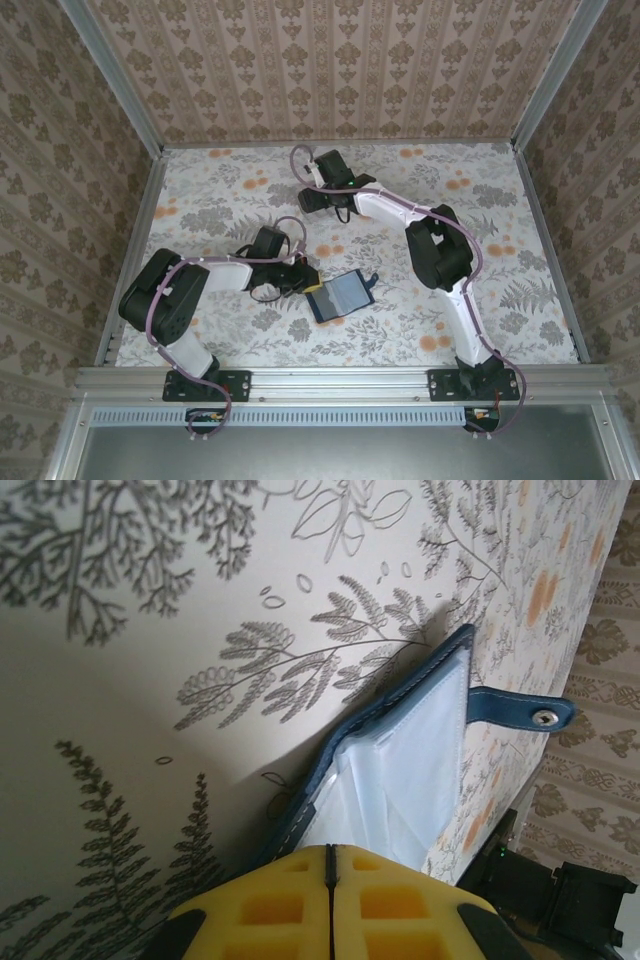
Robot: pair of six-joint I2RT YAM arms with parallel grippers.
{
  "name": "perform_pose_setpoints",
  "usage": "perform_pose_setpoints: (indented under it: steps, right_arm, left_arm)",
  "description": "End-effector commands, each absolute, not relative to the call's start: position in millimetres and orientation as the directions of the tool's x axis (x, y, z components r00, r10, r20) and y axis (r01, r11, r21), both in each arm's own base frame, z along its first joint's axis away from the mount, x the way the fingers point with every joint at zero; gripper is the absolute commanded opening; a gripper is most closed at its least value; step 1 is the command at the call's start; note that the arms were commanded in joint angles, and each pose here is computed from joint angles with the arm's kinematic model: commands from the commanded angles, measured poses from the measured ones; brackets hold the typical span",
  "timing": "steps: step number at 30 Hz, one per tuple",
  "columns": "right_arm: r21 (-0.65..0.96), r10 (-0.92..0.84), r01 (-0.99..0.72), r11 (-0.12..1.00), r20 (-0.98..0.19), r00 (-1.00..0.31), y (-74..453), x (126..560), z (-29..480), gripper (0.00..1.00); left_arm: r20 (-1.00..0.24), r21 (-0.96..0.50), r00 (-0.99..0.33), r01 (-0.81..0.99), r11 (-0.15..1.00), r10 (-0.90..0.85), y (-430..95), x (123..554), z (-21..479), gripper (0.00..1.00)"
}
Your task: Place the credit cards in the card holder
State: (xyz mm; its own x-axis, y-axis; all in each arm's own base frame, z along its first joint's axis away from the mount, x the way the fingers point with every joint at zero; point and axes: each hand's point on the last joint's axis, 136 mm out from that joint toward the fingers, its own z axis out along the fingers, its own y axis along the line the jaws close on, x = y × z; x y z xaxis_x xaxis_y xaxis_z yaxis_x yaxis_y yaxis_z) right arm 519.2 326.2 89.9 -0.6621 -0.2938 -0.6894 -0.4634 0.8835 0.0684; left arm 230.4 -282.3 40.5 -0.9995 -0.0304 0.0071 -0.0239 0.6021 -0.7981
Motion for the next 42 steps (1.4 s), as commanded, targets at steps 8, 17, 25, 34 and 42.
perform_pose_setpoints:
  steps: [8,17,25,34,42]
  right_arm:
    - [-0.156,-0.391,-0.386,0.909,-0.635,-0.666,295.4,526.0,79.1,0.68]
    - [-0.158,-0.368,-0.358,0.920,-0.662,-0.653,293.5,530.4,95.3,0.60]
    - [-0.178,-0.383,-0.365,0.914,-0.676,-0.630,292.9,534.1,106.0,0.58]
    - [-0.198,-0.408,-0.383,0.902,-0.681,-0.609,294.1,536.1,115.0,0.53]
    - [-0.221,-0.419,-0.375,0.900,-0.672,-0.611,290.5,535.6,116.4,0.42]
  left_arm:
    - [-0.009,-0.815,-1.000,0.010,0.579,0.004,-291.2,238.1,49.0,0.08]
    - [-0.002,-0.817,-1.000,0.007,0.577,0.010,-291.3,238.3,46.1,0.08]
    - [-0.001,-0.815,-1.000,0.005,0.579,0.007,-289.5,237.3,47.0,0.08]
    - [-0.011,-0.814,-1.000,0.007,0.580,-0.003,-288.0,236.8,48.1,0.08]
    - [-0.003,-0.814,-1.000,0.000,0.581,-0.005,-286.5,234.2,44.6,0.08]
